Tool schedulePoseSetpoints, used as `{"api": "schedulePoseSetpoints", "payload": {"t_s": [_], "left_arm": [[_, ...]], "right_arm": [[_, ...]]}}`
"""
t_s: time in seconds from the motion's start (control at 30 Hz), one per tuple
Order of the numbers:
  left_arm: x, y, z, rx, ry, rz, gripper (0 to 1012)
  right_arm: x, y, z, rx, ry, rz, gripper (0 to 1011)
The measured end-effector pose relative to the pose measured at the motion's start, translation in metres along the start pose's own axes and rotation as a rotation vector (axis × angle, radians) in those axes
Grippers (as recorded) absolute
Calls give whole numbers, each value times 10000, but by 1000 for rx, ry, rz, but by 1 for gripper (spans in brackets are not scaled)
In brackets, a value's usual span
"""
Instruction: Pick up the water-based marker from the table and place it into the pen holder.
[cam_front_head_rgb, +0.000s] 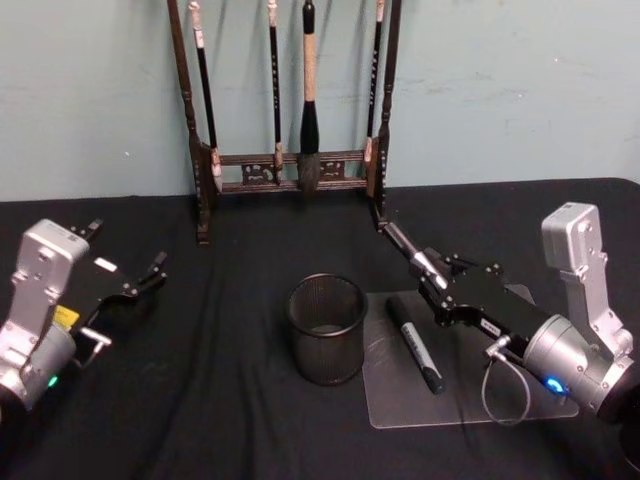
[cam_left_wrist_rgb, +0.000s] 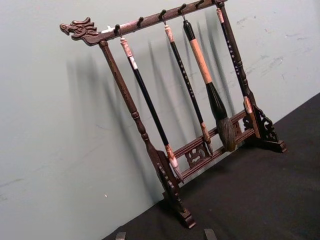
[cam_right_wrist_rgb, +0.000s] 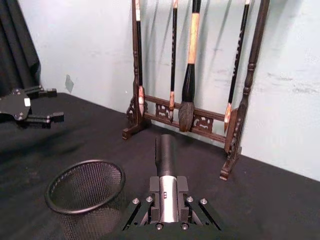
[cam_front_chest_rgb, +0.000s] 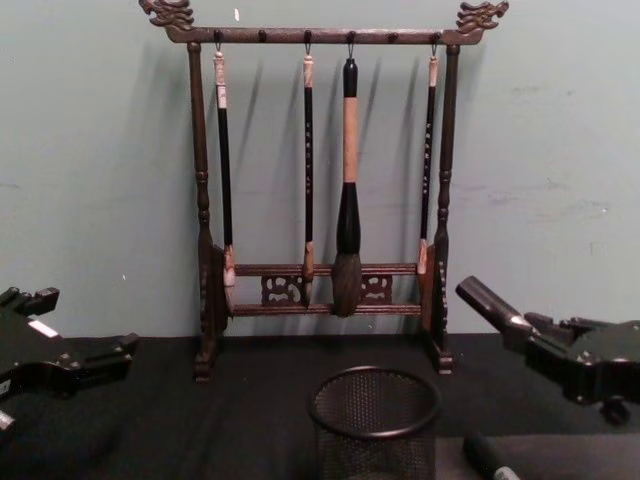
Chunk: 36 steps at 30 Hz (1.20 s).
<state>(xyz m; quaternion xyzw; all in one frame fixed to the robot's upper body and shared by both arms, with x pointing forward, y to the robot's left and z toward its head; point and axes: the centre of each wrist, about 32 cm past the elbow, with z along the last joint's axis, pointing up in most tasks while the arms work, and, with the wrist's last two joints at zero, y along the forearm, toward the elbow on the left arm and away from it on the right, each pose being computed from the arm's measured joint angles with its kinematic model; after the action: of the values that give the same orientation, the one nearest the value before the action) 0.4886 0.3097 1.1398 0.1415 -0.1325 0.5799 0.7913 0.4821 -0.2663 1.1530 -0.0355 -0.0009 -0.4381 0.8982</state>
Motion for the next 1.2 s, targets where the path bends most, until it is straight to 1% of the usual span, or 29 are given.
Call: {"api": "schedulePoseSetpoints", "payload": {"t_s": [0.23, 0.43, 0.53, 0.57, 0.67, 0.73, 0.8, 0.9, 1.2], "left_arm": [[0, 0, 0, 0, 0, 0, 1009], [0, 0, 0, 0, 0, 0, 1009], [0, 0, 0, 0, 0, 0, 1009], [0, 0, 0, 0, 0, 0, 1009], [0, 0, 0, 0, 0, 0, 1009], [0, 0, 0, 0, 0, 0, 1009], [0, 0, 0, 0, 0, 0, 1009], [0, 0, 0, 0, 0, 0, 1009], [0, 0, 0, 0, 0, 0, 1009]], "right_arm": [[7, 6, 40, 48, 5, 21, 197], [-22, 82, 66, 93, 8, 65, 198], [-58, 164, 63, 113, 15, 89, 197], [-58, 164, 63, 113, 15, 89, 197], [-84, 251, 43, 125, 22, 107, 198], [-102, 305, 25, 129, 25, 118, 197], [-108, 322, 20, 130, 26, 122, 197], [-134, 414, 4, 139, 36, 139, 197], [-200, 595, -20, 151, 60, 171, 198]]}}
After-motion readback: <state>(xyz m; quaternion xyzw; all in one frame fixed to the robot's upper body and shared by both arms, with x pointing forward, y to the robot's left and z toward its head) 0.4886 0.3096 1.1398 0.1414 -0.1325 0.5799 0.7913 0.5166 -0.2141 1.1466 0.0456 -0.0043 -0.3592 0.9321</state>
